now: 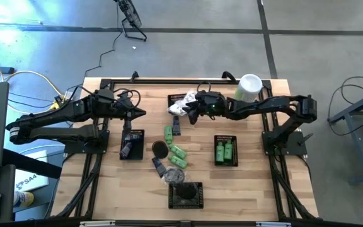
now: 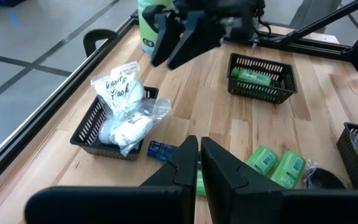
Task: Pick & Place Travel size toiletries
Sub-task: Put the green bottle into the middle right black bin
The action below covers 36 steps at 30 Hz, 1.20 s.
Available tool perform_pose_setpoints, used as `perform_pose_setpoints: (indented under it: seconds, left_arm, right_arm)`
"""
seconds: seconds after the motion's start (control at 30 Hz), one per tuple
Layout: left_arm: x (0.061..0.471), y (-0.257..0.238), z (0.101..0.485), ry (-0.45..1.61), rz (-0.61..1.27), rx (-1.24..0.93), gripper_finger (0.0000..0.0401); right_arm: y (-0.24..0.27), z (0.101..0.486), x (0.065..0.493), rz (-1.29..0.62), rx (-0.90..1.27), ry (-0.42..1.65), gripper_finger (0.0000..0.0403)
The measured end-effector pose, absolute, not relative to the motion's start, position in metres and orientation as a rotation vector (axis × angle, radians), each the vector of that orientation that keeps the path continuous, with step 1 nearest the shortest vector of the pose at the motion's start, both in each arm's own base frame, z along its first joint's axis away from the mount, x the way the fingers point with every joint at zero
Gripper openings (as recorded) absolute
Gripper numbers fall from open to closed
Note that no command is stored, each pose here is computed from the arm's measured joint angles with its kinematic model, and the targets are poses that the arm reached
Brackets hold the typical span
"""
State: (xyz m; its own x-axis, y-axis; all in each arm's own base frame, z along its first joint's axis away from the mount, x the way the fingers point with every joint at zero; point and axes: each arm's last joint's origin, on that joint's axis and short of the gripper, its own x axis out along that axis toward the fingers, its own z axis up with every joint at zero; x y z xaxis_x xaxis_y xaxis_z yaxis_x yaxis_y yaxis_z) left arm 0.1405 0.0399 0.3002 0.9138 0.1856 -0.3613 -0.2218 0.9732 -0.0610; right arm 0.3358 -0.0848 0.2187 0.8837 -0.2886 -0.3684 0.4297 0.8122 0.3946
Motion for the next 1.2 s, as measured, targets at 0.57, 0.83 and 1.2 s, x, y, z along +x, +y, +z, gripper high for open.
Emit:
perform_pose_setpoints:
  seconds: [0.57,0.83,1.2]
  left_arm:
    - [0.140,0.040,0.300,0.365,0.211,-0.102,0.0017]
    - [0.140,0.040,0.299,0.373,0.215,-0.103,0.0017]
    - [0.140,0.040,0.299,0.372,0.215,-0.103,0.0017]
  right_arm:
    - [-0.065,0.268,0.311,-0.116,0.457,0.258,0.0139]
    - [-0.061,0.281,0.290,-0.128,0.448,0.321,0.0103]
    - [-0.046,0.277,0.278,-0.159,0.415,0.462,0.0072]
